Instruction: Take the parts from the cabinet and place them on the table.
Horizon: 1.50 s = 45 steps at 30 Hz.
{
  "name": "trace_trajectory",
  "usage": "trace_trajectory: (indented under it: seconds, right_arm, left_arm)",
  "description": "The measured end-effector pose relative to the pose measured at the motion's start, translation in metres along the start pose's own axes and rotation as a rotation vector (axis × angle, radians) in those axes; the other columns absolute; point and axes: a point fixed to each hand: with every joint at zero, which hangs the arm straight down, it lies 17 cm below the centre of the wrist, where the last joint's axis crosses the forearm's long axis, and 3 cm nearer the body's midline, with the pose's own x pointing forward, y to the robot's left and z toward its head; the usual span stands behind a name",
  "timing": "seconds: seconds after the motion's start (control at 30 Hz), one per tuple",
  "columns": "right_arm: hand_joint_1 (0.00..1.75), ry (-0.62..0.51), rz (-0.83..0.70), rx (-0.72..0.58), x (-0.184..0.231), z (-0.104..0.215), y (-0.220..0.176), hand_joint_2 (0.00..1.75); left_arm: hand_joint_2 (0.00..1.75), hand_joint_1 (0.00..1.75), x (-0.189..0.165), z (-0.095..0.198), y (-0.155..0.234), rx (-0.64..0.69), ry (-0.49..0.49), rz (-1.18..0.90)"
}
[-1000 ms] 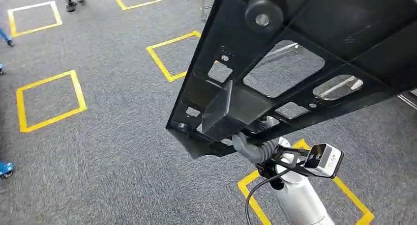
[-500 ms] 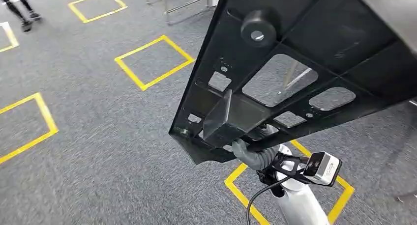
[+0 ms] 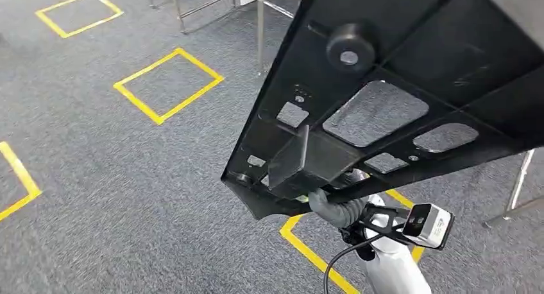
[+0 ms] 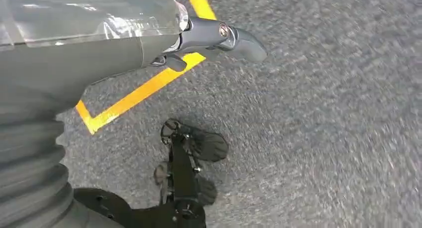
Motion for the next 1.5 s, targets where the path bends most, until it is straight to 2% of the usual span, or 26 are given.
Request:
trace_trajectory:
  seconds: [1.5]
  right_arm:
    - [1.75,-0.004,0.043,0.006,-0.001,-0.0071,-0.007,1.75]
  left_arm:
    - [1.75,0.0,-0.0003,-0.0016,0.0046,0.017,0.02,0.009]
